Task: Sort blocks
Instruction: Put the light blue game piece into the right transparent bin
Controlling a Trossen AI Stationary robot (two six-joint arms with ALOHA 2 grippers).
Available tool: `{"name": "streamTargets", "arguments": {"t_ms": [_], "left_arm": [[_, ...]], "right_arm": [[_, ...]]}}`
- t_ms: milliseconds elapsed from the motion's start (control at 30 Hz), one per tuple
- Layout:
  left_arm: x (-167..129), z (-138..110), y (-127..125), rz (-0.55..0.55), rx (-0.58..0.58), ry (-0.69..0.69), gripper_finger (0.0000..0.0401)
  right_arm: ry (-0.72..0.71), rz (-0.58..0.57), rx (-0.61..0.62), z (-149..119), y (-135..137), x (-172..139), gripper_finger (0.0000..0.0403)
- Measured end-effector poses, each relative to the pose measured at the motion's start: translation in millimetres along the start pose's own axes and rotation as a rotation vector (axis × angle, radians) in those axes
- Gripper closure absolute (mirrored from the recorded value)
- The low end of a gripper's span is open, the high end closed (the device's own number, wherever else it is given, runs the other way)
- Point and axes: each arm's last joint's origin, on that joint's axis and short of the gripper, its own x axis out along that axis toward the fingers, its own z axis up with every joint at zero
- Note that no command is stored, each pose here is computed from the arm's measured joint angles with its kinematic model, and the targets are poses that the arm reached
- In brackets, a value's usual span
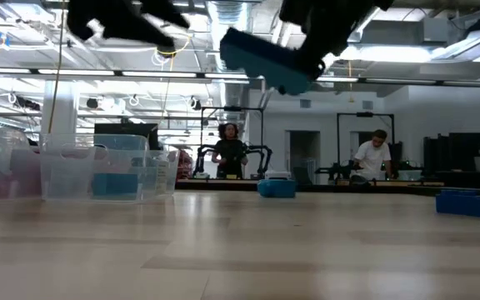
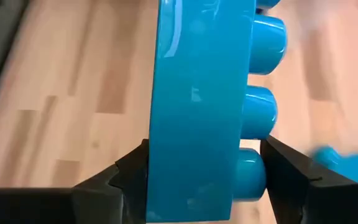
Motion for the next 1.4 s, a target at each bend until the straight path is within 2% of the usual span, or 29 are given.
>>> {"name": "streamTargets", "arguments": {"t_ms": [133, 267, 367, 667, 1033, 1267, 1400], "left_arm": [[-0.1, 9.0, 7.0, 0.042, -0.018, -0.090, 0.0115], [0.1, 12.5, 6.5, -0.001, 0.027, -0.159, 0.0115], [0.1, 15.7, 8.1, 0.010, 0.043, -0.194, 0.0115], [-1.9, 24.3, 10.9, -0.041, 0.135, -0.375, 0.0115], [0.9, 23.1, 13.5, -0.075, 0.141, -0.419, 0.0115], [1.4, 20.6, 10.4, -0.104, 0.150, -0.394, 0.0116], [1.5, 20.3, 10.1, -0.107, 0.152, -0.391, 0.0136]], "right_arm": [[-0.032, 0.049, -0.029, 9.5, 12.4, 0.7, 0.0155], [-0.061, 0.113, -0.053, 19.4, 23.2, -3.4, 0.0155], [-0.087, 0.136, -0.070, 24.2, 30.0, -6.4, 0.0155], [-0.088, 0.203, -0.039, 26.9, 40.7, 2.3, 0.0155], [-0.039, 0.209, -0.044, 47.7, 39.7, 26.5, 0.0155], [-0.072, 0.234, -0.068, 61.5, 41.4, 22.1, 0.0155], [-0.091, 0.235, -0.065, 65.1, 41.8, 19.9, 0.0155]]}}
